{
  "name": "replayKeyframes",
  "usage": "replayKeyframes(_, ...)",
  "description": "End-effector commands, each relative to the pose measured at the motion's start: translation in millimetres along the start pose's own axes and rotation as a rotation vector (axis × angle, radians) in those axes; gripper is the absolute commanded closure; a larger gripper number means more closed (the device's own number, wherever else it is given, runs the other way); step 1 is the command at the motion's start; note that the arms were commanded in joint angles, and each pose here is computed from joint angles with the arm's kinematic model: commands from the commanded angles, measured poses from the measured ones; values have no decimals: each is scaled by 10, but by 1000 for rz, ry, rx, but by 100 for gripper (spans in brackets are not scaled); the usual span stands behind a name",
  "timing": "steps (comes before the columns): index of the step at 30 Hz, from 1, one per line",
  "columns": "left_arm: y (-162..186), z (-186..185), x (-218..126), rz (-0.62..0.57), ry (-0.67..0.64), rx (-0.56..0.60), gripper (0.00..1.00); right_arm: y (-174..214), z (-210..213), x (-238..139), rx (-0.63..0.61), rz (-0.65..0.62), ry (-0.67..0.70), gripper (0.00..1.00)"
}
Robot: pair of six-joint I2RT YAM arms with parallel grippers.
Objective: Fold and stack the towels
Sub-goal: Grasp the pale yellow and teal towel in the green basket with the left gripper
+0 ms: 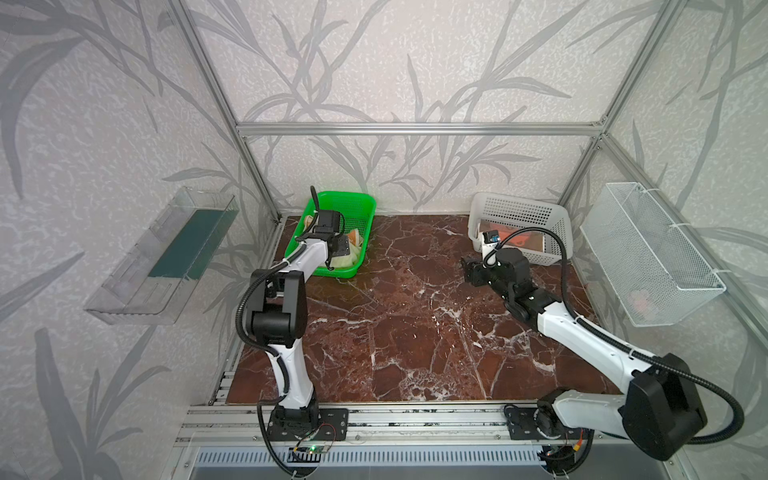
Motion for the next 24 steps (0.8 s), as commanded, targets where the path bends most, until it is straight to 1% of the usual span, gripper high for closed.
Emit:
replayKeyframes(1, -7, 17, 109, 56, -45, 9, 27, 131, 116, 60, -65, 53, -19, 25)
replayKeyframes(4, -16, 4, 200, 64, -63, 5, 32, 210, 207, 112, -111, 86, -32, 25)
replayKeyframes(7, -12, 0, 285, 81, -87, 16, 36, 294, 278, 168, -127, 132, -67, 25)
replayKeyframes(9, -10, 5, 319, 94, -105, 24, 42, 345, 322, 198, -136, 158, -77, 26)
replayKeyframes(12, -37, -2, 305, 113, -105, 24, 54, 420, 382, 243, -147, 184, -82, 26)
replayKeyframes(15, -108, -22, 213, 108, -77, 27, 61, 470, 435, 291, -157, 202, -83, 26)
replayKeyframes(17, -177, -31, 114, 87, -57, 26, 67, 496, 479, 320, -172, 219, -90, 26)
replayKeyframes(18, -213, -31, 53, 72, -44, 26, 72, 505, 507, 335, -178, 225, -92, 26)
replayKeyframes(20, -280, -35, -58, 45, -15, 37, 85, 520, 563, 363, -198, 236, -106, 27)
replayKeyframes(22, -347, -39, -201, 19, 16, 40, 100, 545, 622, 395, -215, 248, -127, 29)
replayKeyframes(24, -402, -39, -346, -11, 51, 34, 100, 556, 668, 428, -214, 259, -146, 30)
Point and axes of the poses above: each gripper's point midway between its finger pads, its own x axis out along the fingers, its own z axis along the line the jaws close on, y = z × x, the point moved 10 cm from there along -x, back along the fingers, and after that the axes turned 1 degree about x, right-handed, at the moved point
